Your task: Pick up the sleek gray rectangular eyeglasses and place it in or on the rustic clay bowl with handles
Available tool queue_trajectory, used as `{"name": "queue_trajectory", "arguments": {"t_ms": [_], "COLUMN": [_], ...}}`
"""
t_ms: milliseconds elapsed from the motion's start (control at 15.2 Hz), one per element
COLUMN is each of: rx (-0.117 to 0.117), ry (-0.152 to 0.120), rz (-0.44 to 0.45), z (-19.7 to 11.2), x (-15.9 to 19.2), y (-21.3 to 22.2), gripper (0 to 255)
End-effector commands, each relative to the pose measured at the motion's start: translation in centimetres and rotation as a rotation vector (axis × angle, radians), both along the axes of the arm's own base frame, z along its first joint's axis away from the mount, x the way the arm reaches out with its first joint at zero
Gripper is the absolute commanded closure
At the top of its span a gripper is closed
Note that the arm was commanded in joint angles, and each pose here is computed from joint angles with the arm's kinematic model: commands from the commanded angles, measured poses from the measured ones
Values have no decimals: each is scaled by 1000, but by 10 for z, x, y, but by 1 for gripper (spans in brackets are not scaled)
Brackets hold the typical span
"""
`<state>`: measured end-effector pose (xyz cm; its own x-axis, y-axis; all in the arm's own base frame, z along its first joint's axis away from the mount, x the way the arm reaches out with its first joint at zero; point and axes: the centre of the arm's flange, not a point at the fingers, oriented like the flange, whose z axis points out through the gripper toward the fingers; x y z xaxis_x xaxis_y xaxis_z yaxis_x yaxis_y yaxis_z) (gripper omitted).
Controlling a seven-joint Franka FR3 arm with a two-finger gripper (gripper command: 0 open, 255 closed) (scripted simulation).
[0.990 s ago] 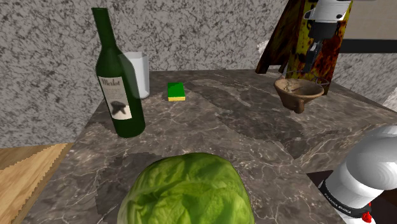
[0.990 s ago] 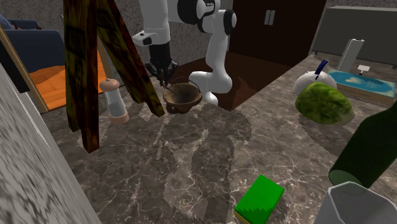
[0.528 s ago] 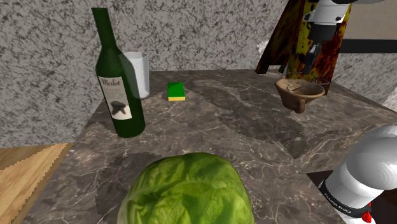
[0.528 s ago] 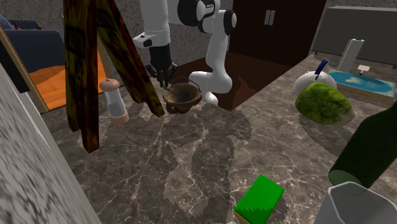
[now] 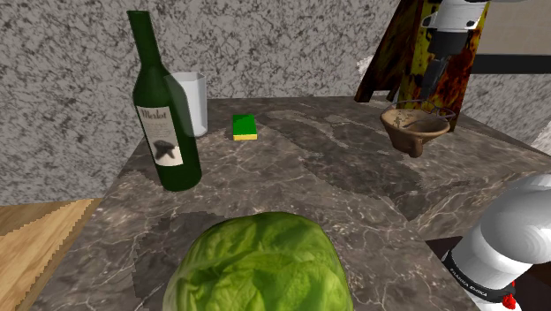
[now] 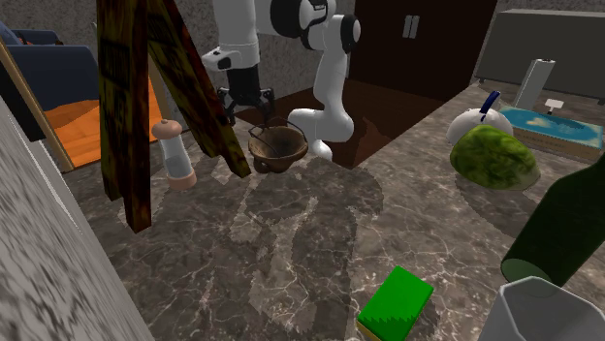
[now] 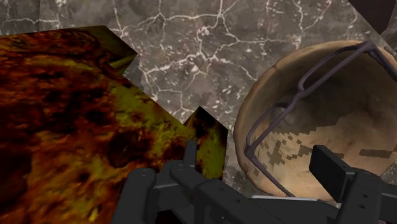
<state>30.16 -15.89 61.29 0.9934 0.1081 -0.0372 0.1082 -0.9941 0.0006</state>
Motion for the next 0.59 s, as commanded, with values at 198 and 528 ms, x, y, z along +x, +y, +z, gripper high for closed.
{"name": "queue_trajectory", "arguments": {"t_ms": [198,528], "rx": [0,0], "ry": [0,0], "rz": [0,0], "z": [45,45], "x": [1,1], "y": [1,1], "gripper": [0,0]}}
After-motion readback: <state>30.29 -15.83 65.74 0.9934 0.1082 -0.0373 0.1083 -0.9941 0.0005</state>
